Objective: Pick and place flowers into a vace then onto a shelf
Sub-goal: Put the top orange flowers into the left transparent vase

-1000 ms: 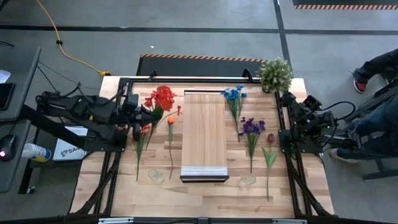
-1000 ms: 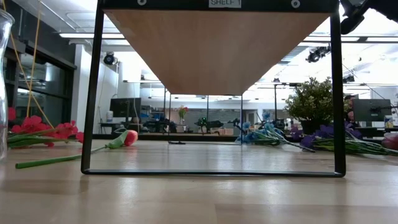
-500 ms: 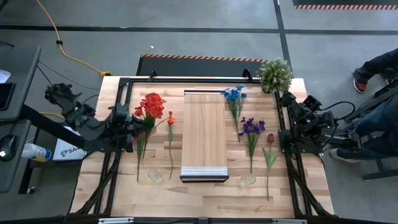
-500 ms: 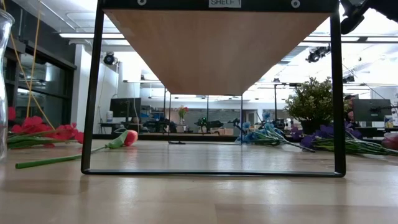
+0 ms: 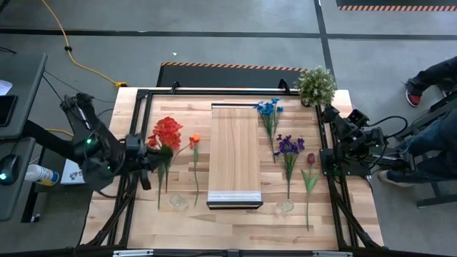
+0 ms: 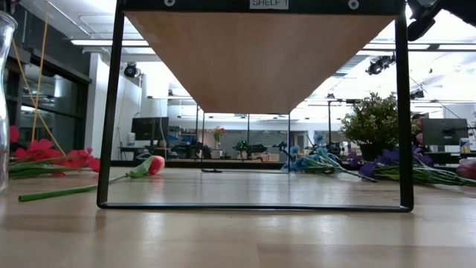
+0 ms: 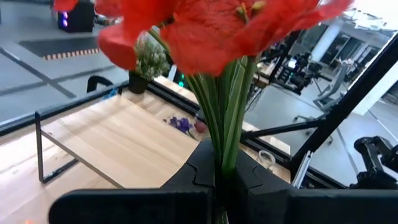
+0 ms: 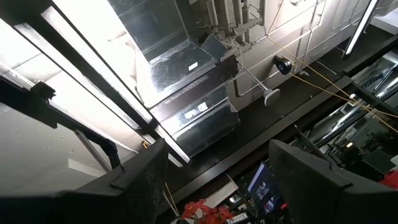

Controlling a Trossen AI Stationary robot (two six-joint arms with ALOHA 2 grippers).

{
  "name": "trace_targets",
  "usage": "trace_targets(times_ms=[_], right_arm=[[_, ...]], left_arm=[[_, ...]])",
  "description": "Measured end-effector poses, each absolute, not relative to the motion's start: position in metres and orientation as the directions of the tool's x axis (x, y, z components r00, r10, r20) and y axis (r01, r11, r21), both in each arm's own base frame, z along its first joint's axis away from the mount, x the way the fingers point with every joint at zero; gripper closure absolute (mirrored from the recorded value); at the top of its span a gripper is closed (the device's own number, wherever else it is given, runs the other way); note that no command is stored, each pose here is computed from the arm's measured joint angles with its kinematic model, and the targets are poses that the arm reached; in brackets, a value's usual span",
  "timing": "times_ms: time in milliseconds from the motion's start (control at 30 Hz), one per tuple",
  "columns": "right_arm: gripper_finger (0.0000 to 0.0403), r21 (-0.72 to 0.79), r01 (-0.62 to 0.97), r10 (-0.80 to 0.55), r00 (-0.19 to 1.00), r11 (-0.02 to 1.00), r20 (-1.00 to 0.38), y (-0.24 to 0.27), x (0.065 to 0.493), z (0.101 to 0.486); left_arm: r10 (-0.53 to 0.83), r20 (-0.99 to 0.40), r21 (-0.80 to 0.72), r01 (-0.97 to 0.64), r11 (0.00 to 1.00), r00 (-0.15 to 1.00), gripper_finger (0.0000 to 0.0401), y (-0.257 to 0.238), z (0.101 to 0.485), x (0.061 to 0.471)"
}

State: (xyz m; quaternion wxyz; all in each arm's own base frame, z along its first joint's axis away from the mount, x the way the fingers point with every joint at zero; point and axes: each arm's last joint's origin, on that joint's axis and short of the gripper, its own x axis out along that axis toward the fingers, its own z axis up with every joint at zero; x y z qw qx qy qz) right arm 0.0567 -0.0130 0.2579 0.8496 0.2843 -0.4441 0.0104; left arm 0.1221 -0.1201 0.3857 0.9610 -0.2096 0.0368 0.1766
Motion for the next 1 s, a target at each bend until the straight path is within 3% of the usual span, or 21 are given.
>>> trace_targets(times_ms=[433, 1000], right_arm=[[0.0135, 0.474, -0.271, -0.235, 0.605, 0.837, 0.761, -0.013, 0.057, 0.258], [0.0136, 0.484, -0.287, -0.236, 0.605, 0.827, 0.761, -0.013, 0.057, 0.258]], left_arm=[[0.394, -0.005, -0.359, -0.369, 0.857, 0.919, 0.0361, -0.157, 0.382, 0.101], [0.378, 0.001, -0.308, -0.36, 0.881, 0.926, 0.0361, -0.188, 0.366, 0.108]])
